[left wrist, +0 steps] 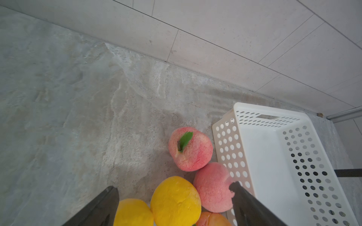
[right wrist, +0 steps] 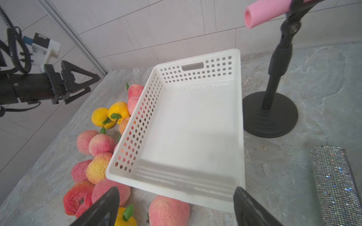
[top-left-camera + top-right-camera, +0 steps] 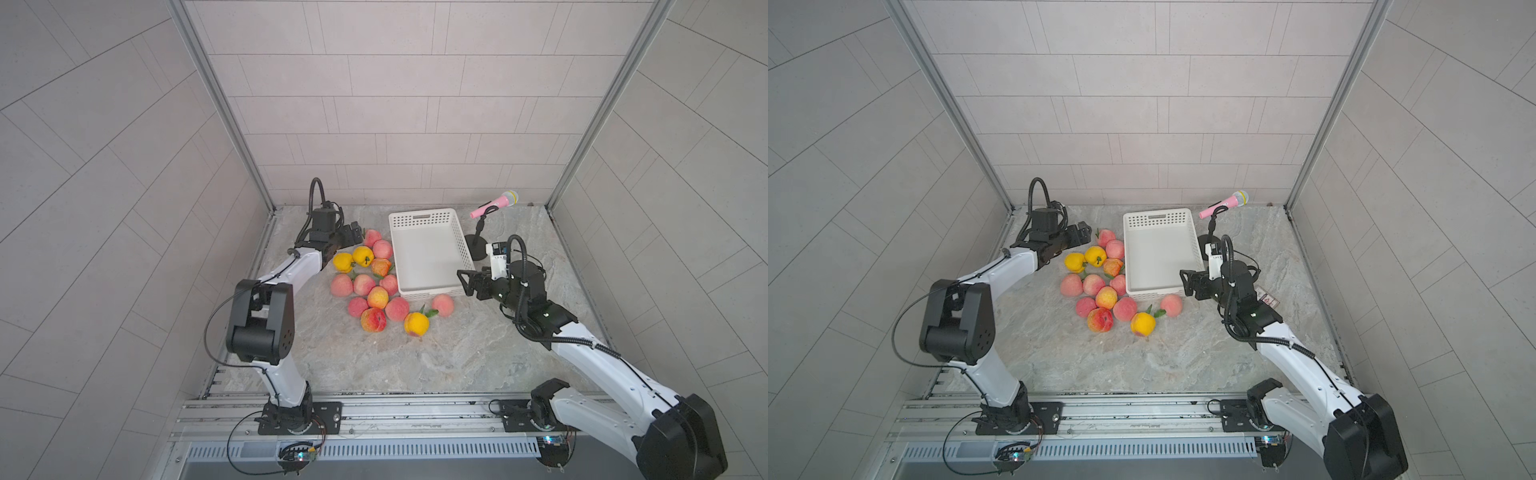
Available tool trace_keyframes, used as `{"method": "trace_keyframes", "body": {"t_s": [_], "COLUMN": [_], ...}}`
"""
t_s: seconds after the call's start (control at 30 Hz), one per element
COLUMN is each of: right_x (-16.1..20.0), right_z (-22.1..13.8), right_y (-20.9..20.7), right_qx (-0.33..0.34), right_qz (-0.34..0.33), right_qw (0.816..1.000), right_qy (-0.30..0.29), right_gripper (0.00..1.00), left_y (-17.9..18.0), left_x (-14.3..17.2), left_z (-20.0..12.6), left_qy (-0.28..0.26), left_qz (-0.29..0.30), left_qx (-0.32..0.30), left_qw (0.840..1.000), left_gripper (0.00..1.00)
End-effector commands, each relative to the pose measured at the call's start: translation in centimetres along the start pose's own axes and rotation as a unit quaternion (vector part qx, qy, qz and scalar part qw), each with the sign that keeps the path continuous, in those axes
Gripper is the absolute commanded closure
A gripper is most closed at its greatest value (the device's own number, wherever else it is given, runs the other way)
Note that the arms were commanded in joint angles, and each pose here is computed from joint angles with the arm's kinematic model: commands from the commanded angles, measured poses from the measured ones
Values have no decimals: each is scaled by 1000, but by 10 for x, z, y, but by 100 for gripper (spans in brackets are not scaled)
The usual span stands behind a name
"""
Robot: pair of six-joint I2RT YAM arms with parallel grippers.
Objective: Put the peaches into the basket
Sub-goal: Pick up the peach from the center of the board.
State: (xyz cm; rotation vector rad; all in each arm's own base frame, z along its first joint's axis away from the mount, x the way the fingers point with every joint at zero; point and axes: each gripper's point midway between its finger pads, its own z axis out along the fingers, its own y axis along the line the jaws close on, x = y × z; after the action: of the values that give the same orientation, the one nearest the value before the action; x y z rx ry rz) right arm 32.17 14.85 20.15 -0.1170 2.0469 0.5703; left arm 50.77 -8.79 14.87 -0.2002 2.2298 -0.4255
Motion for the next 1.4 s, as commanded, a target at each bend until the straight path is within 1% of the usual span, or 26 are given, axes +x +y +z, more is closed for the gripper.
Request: {"method": "trace_keyframes", "body": {"t_s": [0.0,0.1,0.2,0.33,0.47,0.63,0.9,1.1,1.37], "right_x": [12,20,23,24,26,27,29,30,32], "right_z": [5,11,14,15,17,16,16,17,17], "right_y": [12,16,16,16,17,17,18,17,16], "right_qx": [-20,-27,-26,-26,-30,-30,-31,-29,-29], "right_qz": [-6,-8,-10,-9,-8,-10,-11,-11,-12], "right_qw": [999,998,998,998,997,997,997,997,997], "right_qy": [39,53,59,62,64,65,66,67,68], "right_gripper": [8,8,8,8,8,8,7,7,7], "left_y": [-15,-19,-23,-20,-23,-23,-21,-20,-21], "left_x": [-3,-7,-9,-3,7,16,35,41,38], "left_z": [18,38,54,75,92,105,111,111,105], "left_qy": [24,34,40,57,70,84,105,109,98], "left_qz": [12,8,6,-4,4,5,11,13,15], "left_qx": [19,25,27,21,18,9,-2,-4,-3], "left_qw": [999,999,999,998,997,996,994,994,995], "left_gripper": [5,8,8,8,8,8,8,18,37]}}
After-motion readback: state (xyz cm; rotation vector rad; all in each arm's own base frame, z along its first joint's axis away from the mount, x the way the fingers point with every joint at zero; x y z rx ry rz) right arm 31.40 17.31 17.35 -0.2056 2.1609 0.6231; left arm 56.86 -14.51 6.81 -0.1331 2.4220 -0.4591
